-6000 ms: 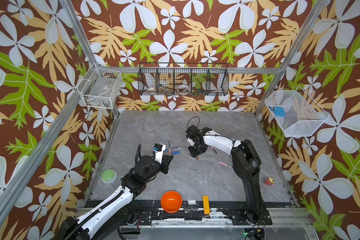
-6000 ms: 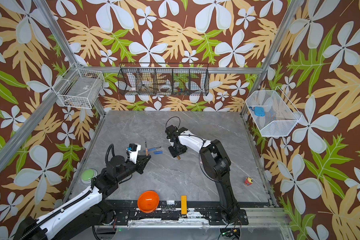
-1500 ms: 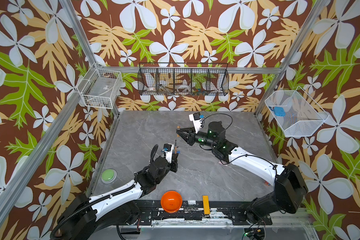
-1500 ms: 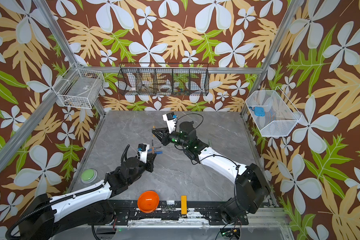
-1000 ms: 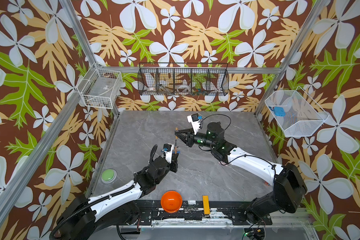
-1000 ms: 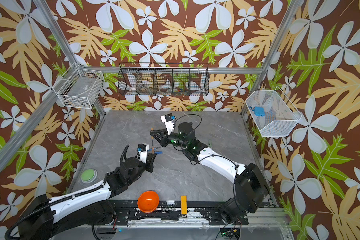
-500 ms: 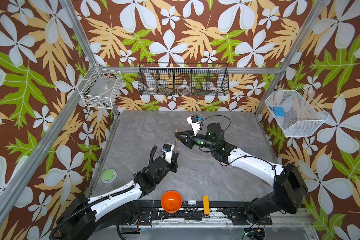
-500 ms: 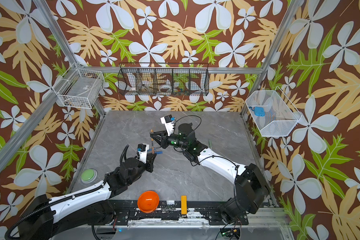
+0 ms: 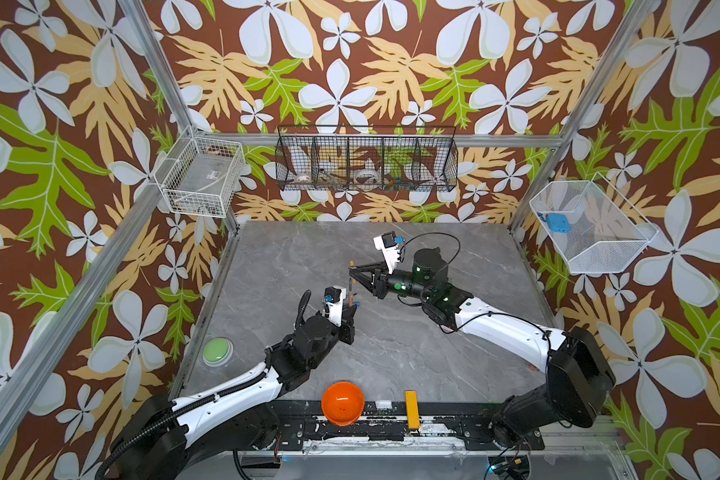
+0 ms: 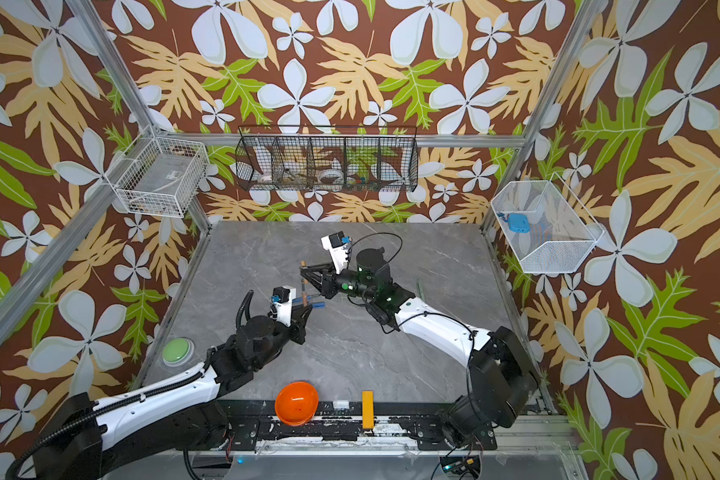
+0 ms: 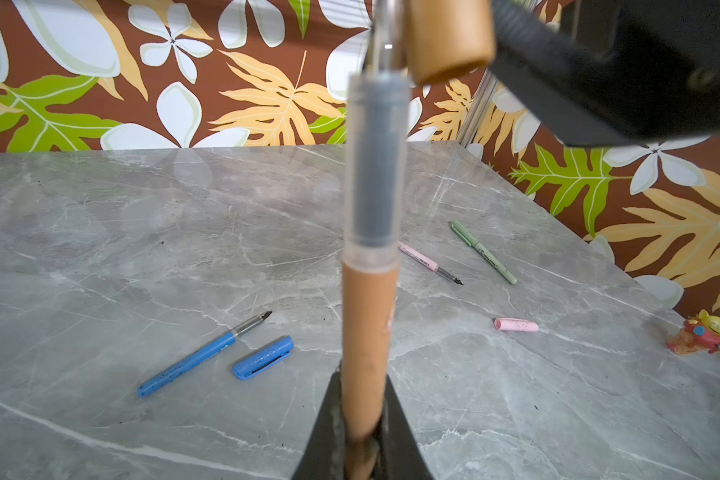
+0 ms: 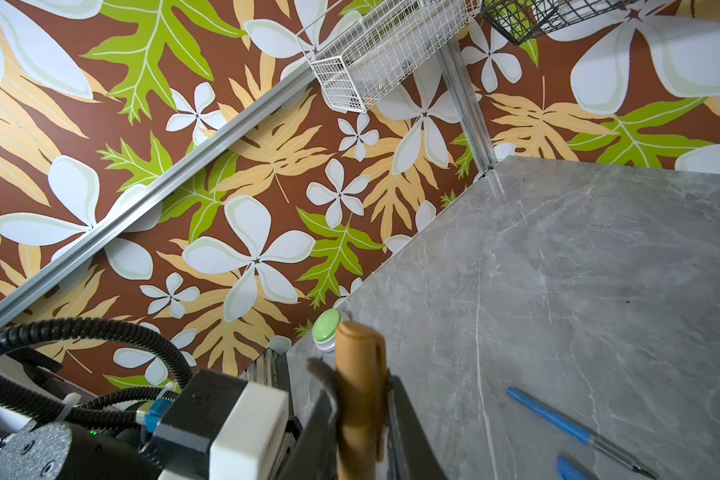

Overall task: Insert the pens into the pen caps
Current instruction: 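Lower the orange cap with the right gripper onto the pen tip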

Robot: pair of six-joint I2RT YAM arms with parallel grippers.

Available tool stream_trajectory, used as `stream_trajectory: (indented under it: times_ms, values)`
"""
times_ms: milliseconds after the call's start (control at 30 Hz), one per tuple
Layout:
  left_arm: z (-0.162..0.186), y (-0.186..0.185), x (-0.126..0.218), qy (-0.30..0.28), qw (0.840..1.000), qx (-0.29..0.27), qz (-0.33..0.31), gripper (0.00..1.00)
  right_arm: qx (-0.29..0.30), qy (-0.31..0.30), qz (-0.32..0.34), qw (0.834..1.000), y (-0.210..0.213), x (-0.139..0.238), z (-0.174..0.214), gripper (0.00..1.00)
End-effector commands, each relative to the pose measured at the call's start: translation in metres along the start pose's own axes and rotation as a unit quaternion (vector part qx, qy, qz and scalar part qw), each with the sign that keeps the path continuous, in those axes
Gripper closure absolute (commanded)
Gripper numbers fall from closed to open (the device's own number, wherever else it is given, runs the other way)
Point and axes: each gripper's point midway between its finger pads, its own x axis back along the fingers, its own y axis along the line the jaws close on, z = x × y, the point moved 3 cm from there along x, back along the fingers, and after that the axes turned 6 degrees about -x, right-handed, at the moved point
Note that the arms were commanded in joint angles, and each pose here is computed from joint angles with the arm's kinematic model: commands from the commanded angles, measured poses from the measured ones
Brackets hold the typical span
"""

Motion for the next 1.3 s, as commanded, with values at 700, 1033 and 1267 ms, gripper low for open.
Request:
stream_trajectory:
  times_ms: [700, 1033, 1267]
  values:
    - [-0.007, -0.005, 0.001, -0.015, 1.0, -0.003, 0.014, 1.0, 0.021, -0.05, -0.033, 0.998, 0.018, 0.0, -0.025, 0.81]
    - [-0.006, -0.005, 0.0, -0.013, 1.0, -0.003, 0.015, 1.0, 0.018, -0.042, -0.035, 0.998, 0.016, -0.002, -0.02, 0.81]
    - [-0.009, -0.005, 0.0, -0.017, 1.0, -0.004, 0.014, 1.0, 0.015, -0.036, -0.029, 0.999, 0.012, -0.004, -0.013, 0.81]
